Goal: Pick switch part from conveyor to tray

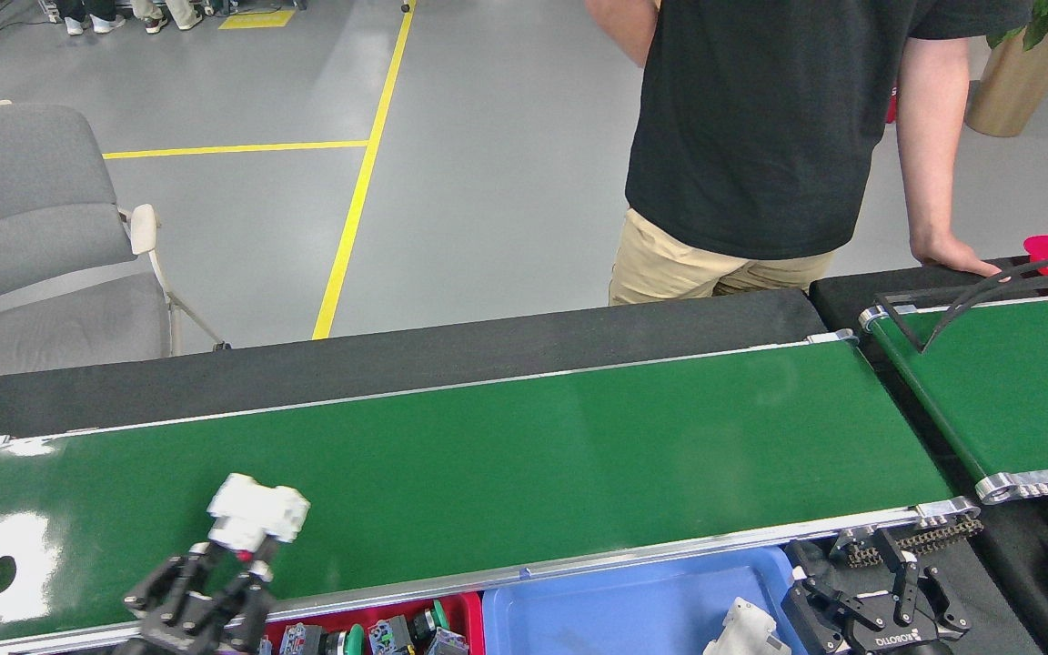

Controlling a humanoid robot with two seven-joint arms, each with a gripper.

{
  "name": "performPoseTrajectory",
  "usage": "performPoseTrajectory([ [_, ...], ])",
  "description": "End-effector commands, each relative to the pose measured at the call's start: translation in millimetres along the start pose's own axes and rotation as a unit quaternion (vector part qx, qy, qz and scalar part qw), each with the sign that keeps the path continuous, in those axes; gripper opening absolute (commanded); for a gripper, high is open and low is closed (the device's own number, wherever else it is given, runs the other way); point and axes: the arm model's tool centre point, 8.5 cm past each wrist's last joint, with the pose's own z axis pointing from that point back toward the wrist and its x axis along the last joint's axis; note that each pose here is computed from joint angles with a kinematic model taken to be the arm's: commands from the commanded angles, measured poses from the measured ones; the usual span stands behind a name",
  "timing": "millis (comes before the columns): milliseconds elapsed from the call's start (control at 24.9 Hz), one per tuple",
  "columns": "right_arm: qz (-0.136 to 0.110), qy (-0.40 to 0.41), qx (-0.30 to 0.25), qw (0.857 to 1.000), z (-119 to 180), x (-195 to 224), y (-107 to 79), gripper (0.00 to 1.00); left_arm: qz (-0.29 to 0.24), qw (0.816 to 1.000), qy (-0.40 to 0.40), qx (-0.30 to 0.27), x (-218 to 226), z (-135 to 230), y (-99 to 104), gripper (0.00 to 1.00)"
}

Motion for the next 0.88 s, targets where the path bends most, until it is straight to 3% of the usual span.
performPoseTrajectory([
  [0, 0.003, 0.003, -0.012, 1.0, -1, -3, -7.8, 1.0, -0.012, 1.0, -0.02, 0.012, 26, -15, 13, 0.13],
  [161, 0.005, 0.005, -0.012, 1.0, -1, -5, -8.5, 1.0, -0.008, 0.996, -0.086, 0.005, 104, -26, 7, 0.15],
  [241, 0.006, 0.007, -0.012, 1.0, 0, -6, -8.7, 1.0, -0.019, 0.995, -0.102, -0.004, 130, -29, 2, 0.24],
  [362, 0.005, 0.008, -0.011, 1.0, 0, -6, -8.5, 1.0, -0.022, 0.994, -0.103, -0.005, 158, -33, 0, 0.58],
  [402, 0.005, 0.007, -0.007, 1.0, 0, -5, -7.3, 1.0, -0.019, 0.996, -0.089, -0.006, 161, -33, -1, 0.75],
  [442, 0.005, 0.007, -0.002, 1.0, 0, -5, -6.5, 1.0, -0.018, 0.998, -0.067, -0.004, 159, -34, -1, 0.99],
  [684, 0.003, 0.004, 0.022, 1.0, 1, -2, -2.4, 1.0, -0.027, 0.999, -0.024, 0.028, 143, -24, 20, 1.0],
  [845, 0.002, 0.006, 0.025, 1.0, 3, -3, -0.2, 0.99, -0.048, 0.992, 0.107, 0.051, 59, 1, 22, 1.0],
])
